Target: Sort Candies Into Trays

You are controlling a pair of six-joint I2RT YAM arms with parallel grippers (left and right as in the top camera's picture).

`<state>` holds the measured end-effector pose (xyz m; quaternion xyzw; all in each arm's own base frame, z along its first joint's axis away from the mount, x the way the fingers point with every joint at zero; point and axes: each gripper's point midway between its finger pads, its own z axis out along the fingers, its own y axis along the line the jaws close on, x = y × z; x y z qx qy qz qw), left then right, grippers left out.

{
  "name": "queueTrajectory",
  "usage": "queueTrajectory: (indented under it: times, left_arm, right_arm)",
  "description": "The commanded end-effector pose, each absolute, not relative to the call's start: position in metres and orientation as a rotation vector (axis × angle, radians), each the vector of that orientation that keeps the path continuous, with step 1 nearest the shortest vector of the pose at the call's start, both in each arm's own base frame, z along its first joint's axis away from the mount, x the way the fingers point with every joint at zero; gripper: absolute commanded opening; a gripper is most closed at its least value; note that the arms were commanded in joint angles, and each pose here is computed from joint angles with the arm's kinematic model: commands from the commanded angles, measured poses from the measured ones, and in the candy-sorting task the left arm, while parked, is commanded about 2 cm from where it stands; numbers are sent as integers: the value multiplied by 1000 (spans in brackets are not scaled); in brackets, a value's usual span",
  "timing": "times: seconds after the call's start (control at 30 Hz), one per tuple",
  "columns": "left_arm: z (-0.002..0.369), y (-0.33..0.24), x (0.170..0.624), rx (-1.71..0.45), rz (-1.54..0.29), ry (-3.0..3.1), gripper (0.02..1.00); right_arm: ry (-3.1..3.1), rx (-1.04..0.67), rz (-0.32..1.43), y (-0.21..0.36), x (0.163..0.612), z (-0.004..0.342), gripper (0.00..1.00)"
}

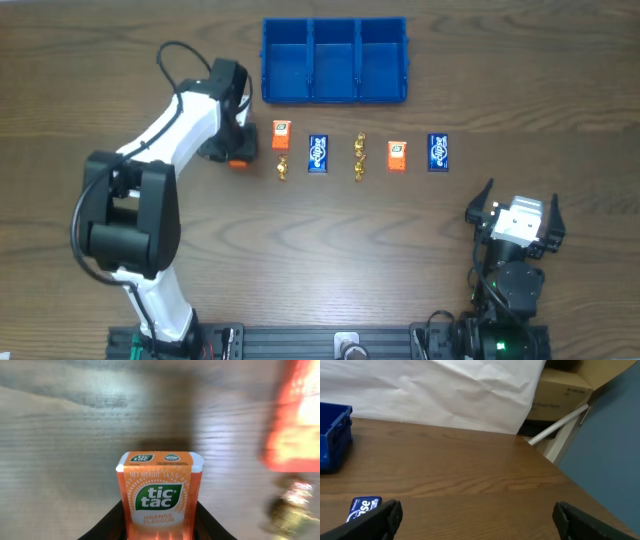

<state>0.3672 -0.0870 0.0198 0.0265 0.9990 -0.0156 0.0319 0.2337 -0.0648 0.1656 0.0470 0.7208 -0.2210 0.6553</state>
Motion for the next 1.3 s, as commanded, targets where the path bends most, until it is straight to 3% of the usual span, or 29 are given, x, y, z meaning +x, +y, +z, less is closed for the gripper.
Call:
queueTrajectory:
  times: [0.03,0.23,0.4,0.57,0.93,1.3]
  left_arm:
    - [122,-106,406,-35,-68,2844,248]
    - [223,-137,439,-76,-53,2637,231]
    - [250,-162,466,-68,-72,2573,237]
    - [232,-172,494,-85,-47,2578,233]
    - [151,-187,536,-109,-19,2635,246]
    - [137,-179,541,-128,4,2652,264]
  right_arm:
    - [1636,107,-511,-66,233,164,998]
    - [1637,107,-511,-66,233,164,998]
    - [1637,107,-511,-66,233,164,998]
    - [1636,107,-511,-66,233,164,998]
    - [1637,107,-511,-66,233,164,998]
    - [1636,107,-511,-66,233,164,998]
